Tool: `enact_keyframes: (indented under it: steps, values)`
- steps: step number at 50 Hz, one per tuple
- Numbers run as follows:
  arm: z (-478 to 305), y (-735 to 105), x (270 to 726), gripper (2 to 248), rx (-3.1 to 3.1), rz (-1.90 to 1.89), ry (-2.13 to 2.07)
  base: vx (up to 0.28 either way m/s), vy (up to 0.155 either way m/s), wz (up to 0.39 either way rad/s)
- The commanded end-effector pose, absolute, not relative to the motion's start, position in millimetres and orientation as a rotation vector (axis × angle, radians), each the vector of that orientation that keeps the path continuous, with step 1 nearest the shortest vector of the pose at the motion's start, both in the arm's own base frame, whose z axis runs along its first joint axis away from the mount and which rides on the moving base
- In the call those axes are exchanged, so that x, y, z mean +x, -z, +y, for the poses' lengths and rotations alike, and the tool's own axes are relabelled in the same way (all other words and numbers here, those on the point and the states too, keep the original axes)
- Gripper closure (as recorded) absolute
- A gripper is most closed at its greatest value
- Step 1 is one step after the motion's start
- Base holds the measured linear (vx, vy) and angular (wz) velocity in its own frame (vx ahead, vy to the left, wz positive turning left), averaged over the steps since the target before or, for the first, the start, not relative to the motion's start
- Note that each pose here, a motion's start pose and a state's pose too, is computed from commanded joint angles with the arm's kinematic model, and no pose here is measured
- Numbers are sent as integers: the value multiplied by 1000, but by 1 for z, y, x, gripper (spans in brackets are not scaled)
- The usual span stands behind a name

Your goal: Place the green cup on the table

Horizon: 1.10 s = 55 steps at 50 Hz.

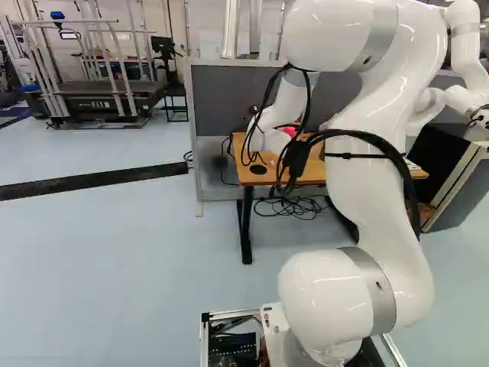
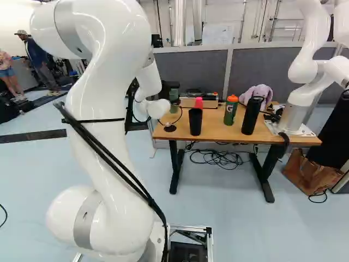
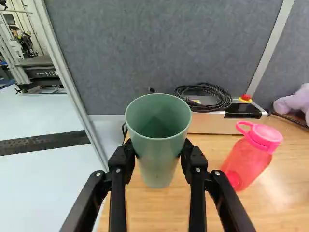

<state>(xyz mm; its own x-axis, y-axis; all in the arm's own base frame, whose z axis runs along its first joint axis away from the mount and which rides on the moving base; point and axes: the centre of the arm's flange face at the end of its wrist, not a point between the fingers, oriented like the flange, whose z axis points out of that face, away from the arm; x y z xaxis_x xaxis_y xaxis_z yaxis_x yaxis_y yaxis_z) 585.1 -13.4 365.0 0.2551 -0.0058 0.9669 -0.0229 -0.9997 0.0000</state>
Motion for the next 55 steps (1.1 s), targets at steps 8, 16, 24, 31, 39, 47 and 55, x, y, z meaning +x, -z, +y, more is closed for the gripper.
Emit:
enact_keyframes:
  steps: [8,16,24,31,39,47,55]
  values:
    - [-15,-353,601,134,2480,-32,-1902,0,0,0]
    - [-17,-342,617,134,2482,-35,-1897,0,0,0]
    - [-18,-331,627,134,2487,-37,-1889,0,0,0]
    - [-19,-322,629,134,2497,-37,-1876,0,0,0]
    - [-19,-316,630,133,2505,-37,-1866,0,0,0]
    - [-19,-315,630,72,2506,-37,-1864,0,0,0]
    - [-19,-315,630,37,2506,-37,-1864,0,0,0]
